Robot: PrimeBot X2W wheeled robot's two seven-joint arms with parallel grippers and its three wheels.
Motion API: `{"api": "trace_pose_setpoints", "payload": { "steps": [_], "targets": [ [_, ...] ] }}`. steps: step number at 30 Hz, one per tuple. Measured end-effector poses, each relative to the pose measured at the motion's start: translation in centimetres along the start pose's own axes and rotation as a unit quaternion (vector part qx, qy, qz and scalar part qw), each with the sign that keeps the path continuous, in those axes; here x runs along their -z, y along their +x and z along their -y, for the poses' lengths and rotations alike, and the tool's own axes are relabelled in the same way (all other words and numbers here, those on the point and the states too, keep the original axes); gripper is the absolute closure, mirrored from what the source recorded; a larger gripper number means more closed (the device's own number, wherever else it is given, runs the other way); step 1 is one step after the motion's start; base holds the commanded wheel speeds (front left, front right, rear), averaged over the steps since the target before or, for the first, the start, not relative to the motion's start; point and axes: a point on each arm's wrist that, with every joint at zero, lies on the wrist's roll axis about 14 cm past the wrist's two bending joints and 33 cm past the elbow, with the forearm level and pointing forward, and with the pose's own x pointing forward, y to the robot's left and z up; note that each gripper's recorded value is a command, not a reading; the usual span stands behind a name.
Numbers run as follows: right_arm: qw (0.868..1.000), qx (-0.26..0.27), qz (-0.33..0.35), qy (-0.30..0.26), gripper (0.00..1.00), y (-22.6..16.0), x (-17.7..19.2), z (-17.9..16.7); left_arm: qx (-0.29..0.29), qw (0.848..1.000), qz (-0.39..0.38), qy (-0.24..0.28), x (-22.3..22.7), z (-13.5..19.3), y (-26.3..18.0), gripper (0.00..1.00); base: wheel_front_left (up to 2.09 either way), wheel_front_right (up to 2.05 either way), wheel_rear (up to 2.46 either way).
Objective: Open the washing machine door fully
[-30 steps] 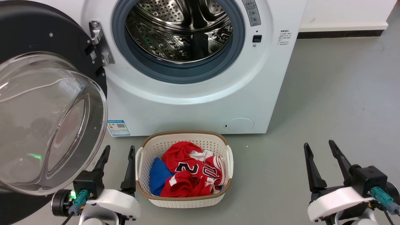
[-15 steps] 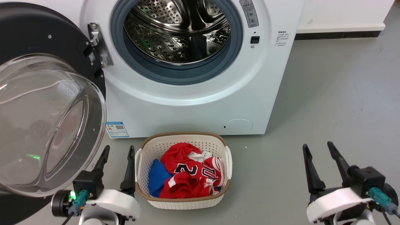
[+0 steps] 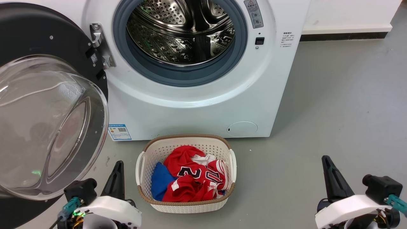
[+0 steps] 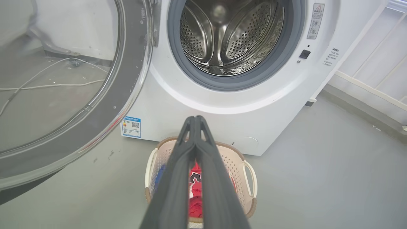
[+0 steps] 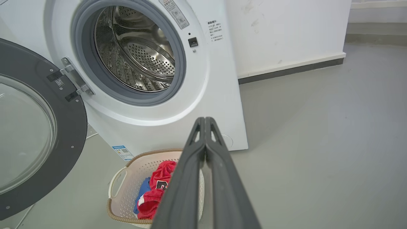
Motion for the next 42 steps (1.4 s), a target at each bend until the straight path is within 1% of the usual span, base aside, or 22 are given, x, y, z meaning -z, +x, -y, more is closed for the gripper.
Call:
{"api": "trace_pose_setpoints", "payload": {
  "steps": [7,17,30,42],
  "targets": [
    [0.998,0.011,-0.002,0.065,1.00,0.1,0.1,0.5,-0.015,0.998,-0.011,-0.065,0.2,-0.5,0.0,1.00,0.00,0.00,0.00],
    [0.989,0.020,-0.001,0.146,1.00,0.5,-0.1,0.9,-0.026,0.988,-0.020,-0.149,0.3,-0.9,0.1,1.00,0.00,0.00,0.00],
    [0.970,0.029,-0.001,0.239,1.00,0.7,0.0,1.3,-0.035,0.969,-0.024,-0.244,0.2,-1.3,0.1,1.00,0.00,0.00,0.00],
    [0.948,0.032,0.002,0.315,1.00,1.0,-0.2,1.6,-0.034,0.946,-0.019,-0.320,-0.2,-1.4,0.3,1.00,0.00,0.00,0.00]
  ]
}}
